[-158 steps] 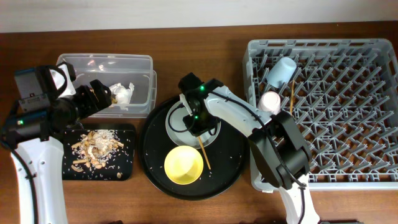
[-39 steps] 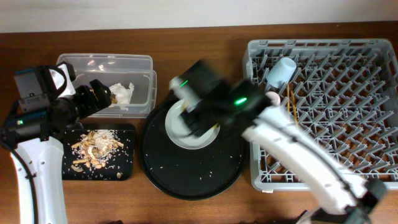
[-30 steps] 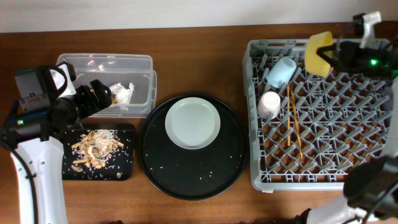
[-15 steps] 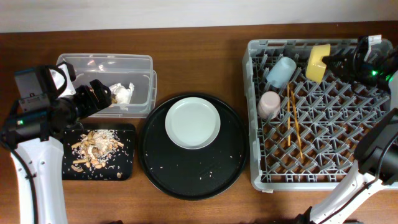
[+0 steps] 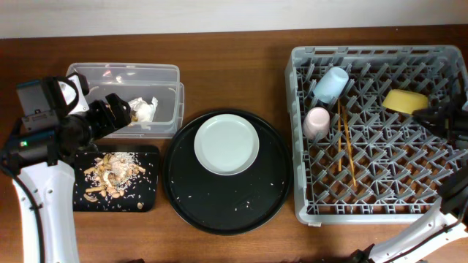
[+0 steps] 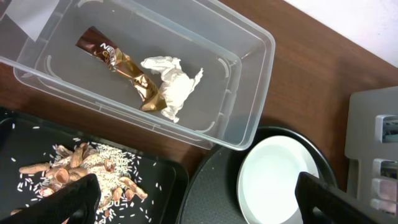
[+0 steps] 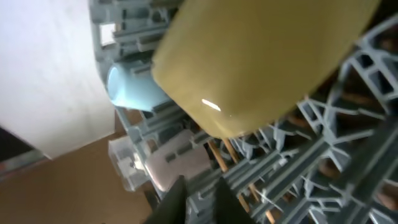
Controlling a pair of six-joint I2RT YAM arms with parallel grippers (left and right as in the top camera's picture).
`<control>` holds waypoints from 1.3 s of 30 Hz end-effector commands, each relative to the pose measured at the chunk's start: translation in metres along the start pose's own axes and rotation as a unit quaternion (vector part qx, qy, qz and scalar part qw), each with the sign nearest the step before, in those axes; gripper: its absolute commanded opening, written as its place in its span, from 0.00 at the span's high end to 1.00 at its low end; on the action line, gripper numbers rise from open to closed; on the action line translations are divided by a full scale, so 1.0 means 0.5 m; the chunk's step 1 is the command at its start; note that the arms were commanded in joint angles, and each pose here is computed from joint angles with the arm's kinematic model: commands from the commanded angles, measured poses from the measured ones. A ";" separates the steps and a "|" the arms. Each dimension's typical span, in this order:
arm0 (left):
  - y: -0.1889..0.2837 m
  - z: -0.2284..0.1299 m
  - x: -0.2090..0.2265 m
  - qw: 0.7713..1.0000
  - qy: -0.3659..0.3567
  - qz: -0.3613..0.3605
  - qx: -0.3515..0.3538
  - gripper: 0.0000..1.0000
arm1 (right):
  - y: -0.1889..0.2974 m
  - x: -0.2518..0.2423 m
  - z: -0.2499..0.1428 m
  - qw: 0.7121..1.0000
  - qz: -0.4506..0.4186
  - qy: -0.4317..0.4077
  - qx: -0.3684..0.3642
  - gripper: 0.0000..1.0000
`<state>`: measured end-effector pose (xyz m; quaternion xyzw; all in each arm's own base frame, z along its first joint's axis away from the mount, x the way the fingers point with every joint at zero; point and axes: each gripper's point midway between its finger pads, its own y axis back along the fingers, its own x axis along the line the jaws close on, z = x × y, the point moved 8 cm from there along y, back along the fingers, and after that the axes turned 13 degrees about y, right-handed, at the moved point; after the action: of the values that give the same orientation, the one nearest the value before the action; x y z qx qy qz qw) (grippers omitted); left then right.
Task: Sort waste into correct bins and load items into the dishwasher rack
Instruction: 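Reach the right gripper to the white plate edge and grasp it, then lift the white plate and stand it upright in the rack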
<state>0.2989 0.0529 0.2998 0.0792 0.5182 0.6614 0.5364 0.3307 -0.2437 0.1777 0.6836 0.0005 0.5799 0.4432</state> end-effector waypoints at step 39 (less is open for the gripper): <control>0.014 0.008 -0.005 1.000 -0.006 -0.002 -0.014 0.01 | -0.724 0.332 -0.517 0.751 -0.385 0.458 0.278 0.91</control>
<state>0.2989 0.0529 0.2998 0.0793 0.5183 0.6614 0.5363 0.3731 0.2167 0.0854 0.3581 0.6196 0.5864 0.3795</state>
